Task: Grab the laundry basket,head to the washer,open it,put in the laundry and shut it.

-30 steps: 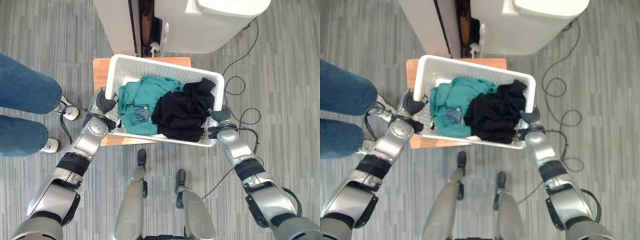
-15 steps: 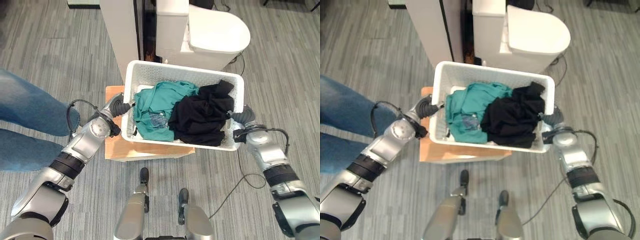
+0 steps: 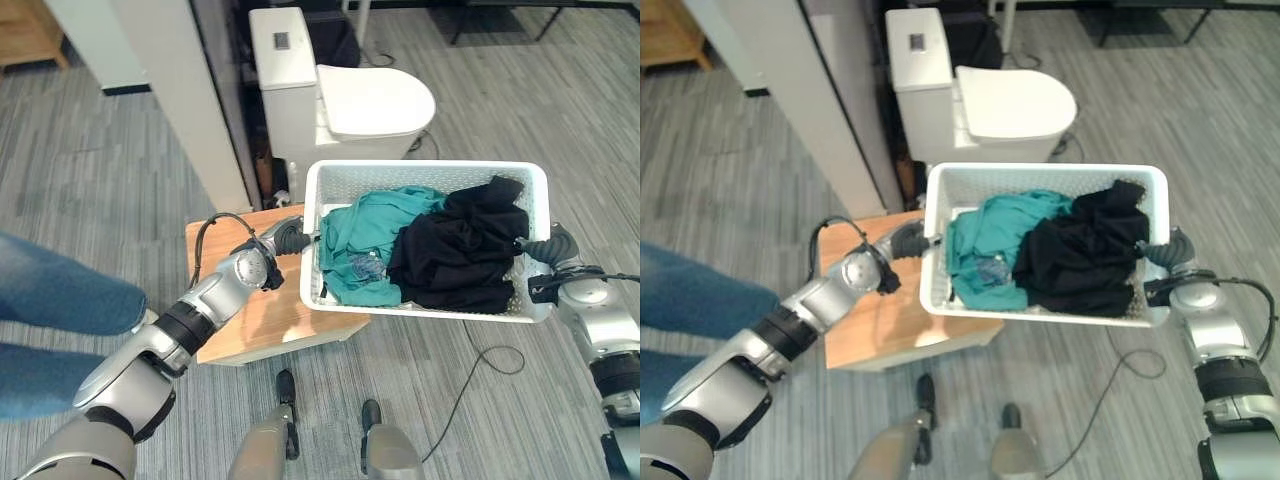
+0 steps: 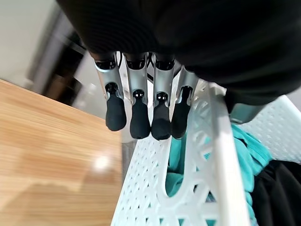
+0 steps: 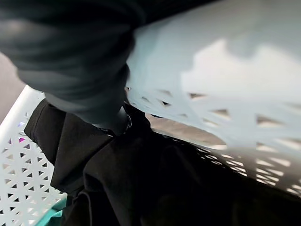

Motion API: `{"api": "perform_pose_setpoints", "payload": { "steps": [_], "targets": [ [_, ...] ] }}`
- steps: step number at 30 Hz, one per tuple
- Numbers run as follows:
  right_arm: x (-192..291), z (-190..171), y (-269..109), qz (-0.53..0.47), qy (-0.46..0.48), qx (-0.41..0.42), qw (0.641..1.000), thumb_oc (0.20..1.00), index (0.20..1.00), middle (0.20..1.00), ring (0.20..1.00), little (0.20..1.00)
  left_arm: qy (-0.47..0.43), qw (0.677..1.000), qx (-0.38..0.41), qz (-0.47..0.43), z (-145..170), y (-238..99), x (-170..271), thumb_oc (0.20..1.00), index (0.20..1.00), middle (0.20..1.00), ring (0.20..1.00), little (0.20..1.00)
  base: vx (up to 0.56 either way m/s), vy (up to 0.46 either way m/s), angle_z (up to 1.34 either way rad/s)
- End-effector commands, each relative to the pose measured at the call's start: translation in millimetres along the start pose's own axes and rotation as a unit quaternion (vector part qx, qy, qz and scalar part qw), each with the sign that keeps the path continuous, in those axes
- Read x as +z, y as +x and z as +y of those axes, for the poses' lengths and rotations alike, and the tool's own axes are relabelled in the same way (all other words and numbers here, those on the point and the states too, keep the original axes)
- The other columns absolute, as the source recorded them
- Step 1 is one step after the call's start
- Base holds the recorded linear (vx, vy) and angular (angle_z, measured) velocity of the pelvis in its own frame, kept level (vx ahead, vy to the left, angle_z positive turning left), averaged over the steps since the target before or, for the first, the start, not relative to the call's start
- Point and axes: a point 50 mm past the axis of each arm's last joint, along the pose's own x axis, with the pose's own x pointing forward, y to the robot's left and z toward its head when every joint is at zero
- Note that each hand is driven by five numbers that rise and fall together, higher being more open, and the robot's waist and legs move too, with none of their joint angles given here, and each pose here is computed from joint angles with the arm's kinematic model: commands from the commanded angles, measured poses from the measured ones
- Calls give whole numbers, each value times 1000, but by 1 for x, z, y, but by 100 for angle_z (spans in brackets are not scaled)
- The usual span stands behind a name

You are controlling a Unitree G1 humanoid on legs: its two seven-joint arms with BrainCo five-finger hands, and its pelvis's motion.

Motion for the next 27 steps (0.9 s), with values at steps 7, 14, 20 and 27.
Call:
{"api": "perform_pose_setpoints", "payload": {
  "steps": [7, 14, 20, 27],
  "targets": [
    [63, 30, 5, -122, 39, 70, 989, 200, 200, 200, 200, 200, -18, 992, 10, -125, 10, 19, 73, 200, 200, 200, 200, 200, -102, 29, -103],
    [53, 41, 4, -101, 35, 87, 990, 200, 200, 200, 200, 200, -24, 995, 32, -96, 28, 18, 55, 200, 200, 200, 200, 200, -117, -124, -99],
    [56, 33, 6, -101, 19, 80, 991, 200, 200, 200, 200, 200, -39, 994, 27, -96, 23, 19, 54, 200, 200, 200, 200, 200, -123, -239, -63],
    [65, 35, 11, -105, 3, 98, 990, 200, 200, 200, 200, 200, -23, 996, 36, -75, 25, 28, 55, 200, 200, 200, 200, 200, -61, -252, -37]
  ]
}}
